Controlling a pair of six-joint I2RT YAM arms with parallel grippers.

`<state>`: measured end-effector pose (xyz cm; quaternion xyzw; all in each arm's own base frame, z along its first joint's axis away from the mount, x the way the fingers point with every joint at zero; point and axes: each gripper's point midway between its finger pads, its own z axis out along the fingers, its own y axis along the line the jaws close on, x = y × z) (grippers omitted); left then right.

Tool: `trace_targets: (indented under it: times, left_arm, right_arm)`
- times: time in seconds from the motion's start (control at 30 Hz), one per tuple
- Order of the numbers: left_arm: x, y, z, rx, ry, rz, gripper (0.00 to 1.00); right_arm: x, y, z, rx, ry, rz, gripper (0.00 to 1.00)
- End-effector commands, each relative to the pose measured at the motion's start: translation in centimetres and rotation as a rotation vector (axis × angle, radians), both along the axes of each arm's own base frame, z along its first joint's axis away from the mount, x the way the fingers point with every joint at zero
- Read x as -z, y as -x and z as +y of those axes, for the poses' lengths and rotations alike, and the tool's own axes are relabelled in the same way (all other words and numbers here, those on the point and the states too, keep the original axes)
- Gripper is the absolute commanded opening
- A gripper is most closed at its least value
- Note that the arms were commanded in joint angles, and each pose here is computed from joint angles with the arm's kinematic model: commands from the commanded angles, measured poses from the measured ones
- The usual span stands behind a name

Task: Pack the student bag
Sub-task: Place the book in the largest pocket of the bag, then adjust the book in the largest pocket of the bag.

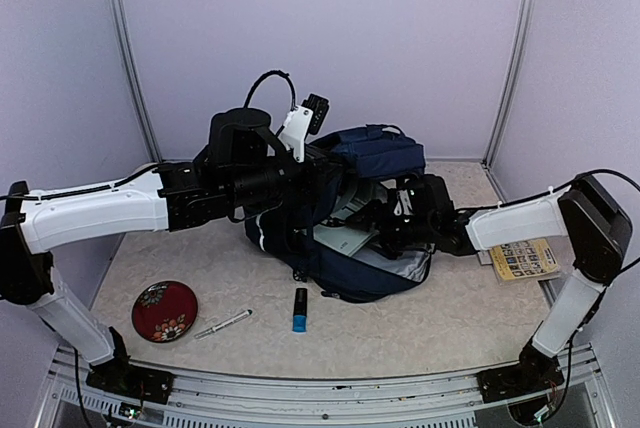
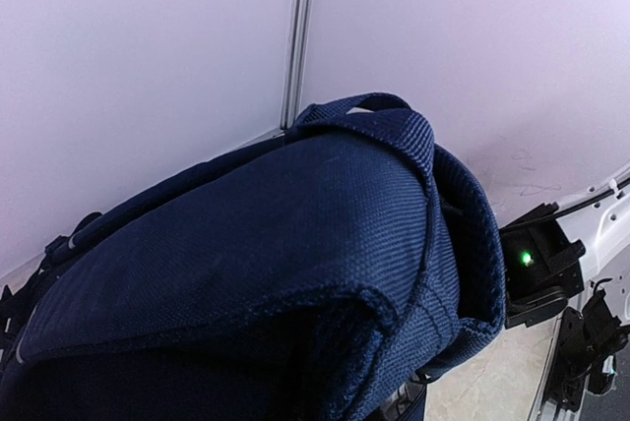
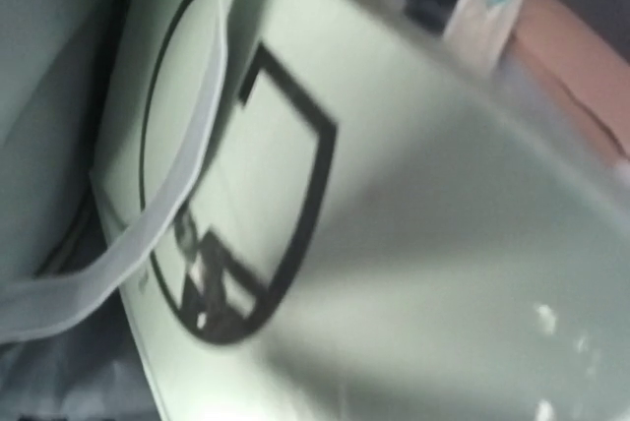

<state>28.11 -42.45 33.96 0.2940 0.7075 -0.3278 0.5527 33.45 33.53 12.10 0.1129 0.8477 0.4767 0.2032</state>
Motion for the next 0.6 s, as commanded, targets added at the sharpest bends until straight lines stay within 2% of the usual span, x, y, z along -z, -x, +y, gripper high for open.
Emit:
trace_targets:
  times: [0.0, 0.1, 0.23, 0.33, 0.47, 0.57]
  left_arm:
    - [-8.4, 1.5, 1.2, 0.039, 0.23, -0.125, 0.0]
    - [-8.3, 1.5, 1.1, 0.046, 0.228, -0.126, 0.0]
    - [-8.2, 1.5, 1.0, 0.046, 0.225, -0.127, 0.0]
    - [-8.2, 1.6, 1.0, 0.05, 0.228, -0.125, 0.0]
    - [-8.3, 1.9, 0.9, 0.069, 0.229, -0.124, 0.0]
    - [-8.1, 2.5, 0.4, 0.105, 0.227, -0.12, 0.0]
  right_arm:
    - [0.2, 2.1, -1.2, -0.051, 0.076, -0.007, 0.82]
    - [0.2, 3.2, -1.9, -0.057, 0.092, 0.0, 0.74]
    - [0.2, 3.8, -2.1, -0.052, 0.079, -0.002, 0.52]
    - [0.3, 3.1, -1.6, -0.053, 0.069, -0.013, 0.38]
    - [0.1, 1.3, 0.2, -0.072, 0.058, -0.041, 0.35]
    - [-0.8, -0.9, 2.1, -0.077, 0.035, -0.073, 0.28]
